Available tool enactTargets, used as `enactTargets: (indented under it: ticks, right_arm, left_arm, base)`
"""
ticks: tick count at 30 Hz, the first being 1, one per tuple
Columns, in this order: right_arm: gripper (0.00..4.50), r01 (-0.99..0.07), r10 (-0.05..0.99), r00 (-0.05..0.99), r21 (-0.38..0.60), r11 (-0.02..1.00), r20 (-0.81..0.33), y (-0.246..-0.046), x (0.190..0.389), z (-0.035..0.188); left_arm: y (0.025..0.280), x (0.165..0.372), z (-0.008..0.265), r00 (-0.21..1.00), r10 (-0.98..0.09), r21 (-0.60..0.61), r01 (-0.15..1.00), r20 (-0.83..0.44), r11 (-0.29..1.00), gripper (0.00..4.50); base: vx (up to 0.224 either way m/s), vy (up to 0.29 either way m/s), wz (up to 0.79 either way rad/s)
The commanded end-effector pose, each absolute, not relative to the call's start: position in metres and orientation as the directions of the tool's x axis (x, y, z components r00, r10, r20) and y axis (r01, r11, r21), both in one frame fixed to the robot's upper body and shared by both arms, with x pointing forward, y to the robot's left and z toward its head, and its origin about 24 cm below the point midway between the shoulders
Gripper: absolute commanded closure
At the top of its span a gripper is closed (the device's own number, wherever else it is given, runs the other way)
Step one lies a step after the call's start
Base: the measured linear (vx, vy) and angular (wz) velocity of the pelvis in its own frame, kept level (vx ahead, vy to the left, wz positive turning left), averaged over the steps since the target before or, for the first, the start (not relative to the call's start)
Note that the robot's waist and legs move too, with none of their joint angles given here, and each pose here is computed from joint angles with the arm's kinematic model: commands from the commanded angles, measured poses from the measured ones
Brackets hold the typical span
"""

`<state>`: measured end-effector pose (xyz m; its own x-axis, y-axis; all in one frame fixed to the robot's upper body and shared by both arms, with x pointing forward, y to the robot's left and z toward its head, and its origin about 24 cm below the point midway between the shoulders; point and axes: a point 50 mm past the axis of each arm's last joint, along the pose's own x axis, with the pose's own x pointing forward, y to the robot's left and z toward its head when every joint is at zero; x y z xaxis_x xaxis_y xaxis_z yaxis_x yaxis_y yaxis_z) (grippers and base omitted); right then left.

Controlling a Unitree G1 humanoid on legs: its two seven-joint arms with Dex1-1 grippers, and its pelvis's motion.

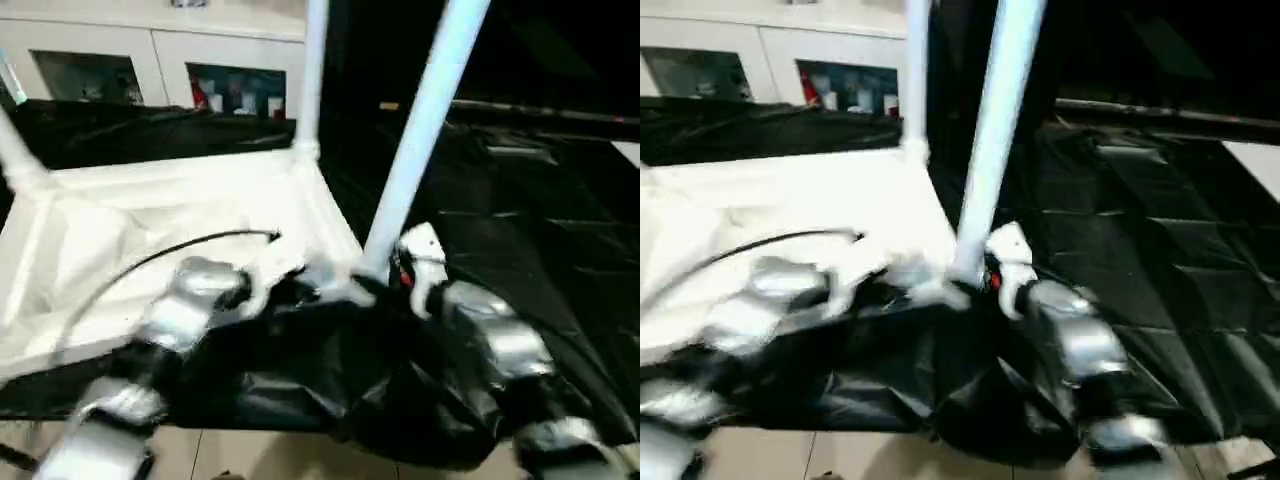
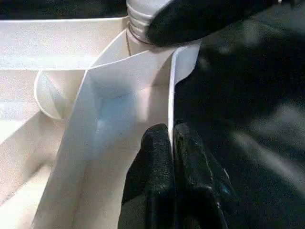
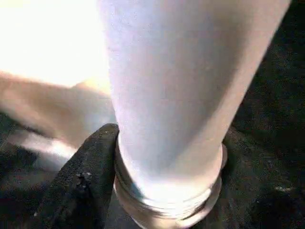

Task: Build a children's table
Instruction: Rotate leg to tighten

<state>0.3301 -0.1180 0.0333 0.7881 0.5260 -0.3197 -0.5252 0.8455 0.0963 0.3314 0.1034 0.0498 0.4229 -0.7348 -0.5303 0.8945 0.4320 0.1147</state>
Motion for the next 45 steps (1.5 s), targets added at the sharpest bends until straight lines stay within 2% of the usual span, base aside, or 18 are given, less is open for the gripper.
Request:
enactTargets:
  ticks: [1,2,3,4,8,9,10,13,14,15,18,22,23,26,27,31,38,45]
  right_arm:
    - [1.75,-0.442,0.451,0.798,0.122,0.889,-0.400,-0.109,0.327,0.015]
    - [1.75,-0.414,0.425,0.809,0.120,0.902,-0.406,-0.106,0.328,0.014]
    - [1.75,-0.360,0.377,0.829,0.123,0.925,-0.413,-0.093,0.332,0.013]
    - [1.75,-0.360,0.377,0.829,0.123,0.925,-0.413,-0.093,0.332,0.013]
    - [1.75,-0.423,0.430,0.818,0.107,0.900,-0.383,-0.071,0.333,0.018]
    - [1.19,-0.427,0.435,0.819,0.109,0.898,-0.375,-0.070,0.334,0.019]
    - [1.05,-0.432,0.444,0.819,0.119,0.894,-0.363,-0.070,0.335,0.021]
    - [1.05,-0.462,0.462,0.814,0.089,0.882,-0.352,-0.076,0.337,0.025]
    - [0.81,-0.463,0.462,0.814,0.087,0.882,-0.352,-0.077,0.337,0.025]
    - [0.68,-0.493,0.492,0.801,0.088,0.865,-0.341,-0.082,0.339,0.028]
    - [0.68,-0.554,0.551,0.767,0.095,0.827,-0.328,-0.090,0.338,0.032]
    - [0.68,-0.723,0.690,0.644,0.033,0.690,-0.330,-0.106,0.327,0.038]
    - [0.68,-0.776,0.732,0.590,0.010,0.630,-0.340,-0.115,0.321,0.040]
    - [0.68,-0.799,0.748,0.563,-0.001,0.602,-0.351,-0.123,0.319,0.042]
    - [0.68,-0.821,0.765,0.535,-0.009,0.570,-0.357,-0.130,0.317,0.046]
    - [0.68,-0.858,0.795,0.485,-0.021,0.514,-0.365,-0.139,0.314,0.053]
    - [0.68,-0.898,0.832,0.408,-0.002,0.439,-0.375,-0.140,0.309,0.056]
    - [1.32,-0.906,0.841,0.389,0.010,0.424,-0.376,-0.137,0.307,0.054]
  left_arm:
    - [0.095,0.339,0.048,0.525,-0.675,0.140,0.831,-0.519,0.539,4.50]
    - [0.090,0.340,0.047,0.531,-0.672,0.136,0.826,-0.516,0.547,4.50]
    - [0.072,0.340,0.046,0.531,-0.678,0.134,0.826,-0.509,0.547,4.50]
    - [0.072,0.340,0.046,0.531,-0.678,0.134,0.826,-0.509,0.547,4.50]
    - [0.047,0.336,0.047,0.504,-0.707,0.132,0.848,-0.496,0.513,4.50]
    - [0.046,0.337,0.047,0.503,-0.708,0.134,0.850,-0.496,0.509,4.50]
    - [0.046,0.337,0.046,0.502,-0.709,0.137,0.851,-0.496,0.507,4.50]
    - [0.054,0.338,0.046,0.499,-0.714,0.134,0.853,-0.491,0.504,4.50]
    - [0.054,0.338,0.046,0.499,-0.715,0.134,0.853,-0.490,0.504,4.50]
    - [0.060,0.338,0.047,0.489,-0.726,0.132,0.861,-0.483,0.492,4.50]
    - [0.067,0.337,0.047,0.472,-0.739,0.121,0.871,-0.481,0.477,4.50]
    - [0.082,0.333,0.047,0.418,-0.772,0.116,0.902,-0.479,0.417,4.50]
    - [0.090,0.329,0.048,0.372,-0.799,0.110,0.924,-0.473,0.365,4.50]
    - [0.095,0.324,0.049,0.327,-0.821,0.103,0.943,-0.469,0.317,4.50]
    - [0.103,0.317,0.050,0.258,-0.844,0.077,0.965,-0.471,0.252,4.50]
    - [0.119,0.306,0.052,0.161,-0.856,0.042,0.986,-0.491,0.162,4.50]
    - [0.129,0.302,0.054,0.136,-0.858,0.035,0.990,-0.495,0.137,4.50]
    - [0.131,0.301,0.056,0.136,-0.858,0.032,0.990,-0.495,0.139,4.50]
  base:
    - [0.000,0.000,0.00]
    - [0.000,0.000,0.00]
    - [0.000,0.000,0.00]
    - [0.000,0.000,0.00]
    - [0.000,0.000,0.00]
    - [0.000,0.000,0.00]
    - [0.000,0.000,0.00]
    - [0.000,0.000,0.00]
    - [0.000,0.000,0.00]
    - [0.000,0.000,0.00]
    - [0.000,0.000,0.00]
    - [0.000,0.000,0.00]
    - [0.000,0.000,0.00]
    - [0.000,0.000,0.00]
    - [0.000,0.000,0.00]
    - [0.000,0.000,0.00]
    - [0.000,0.000,0.00]
    - [0.000,0.000,0.00]
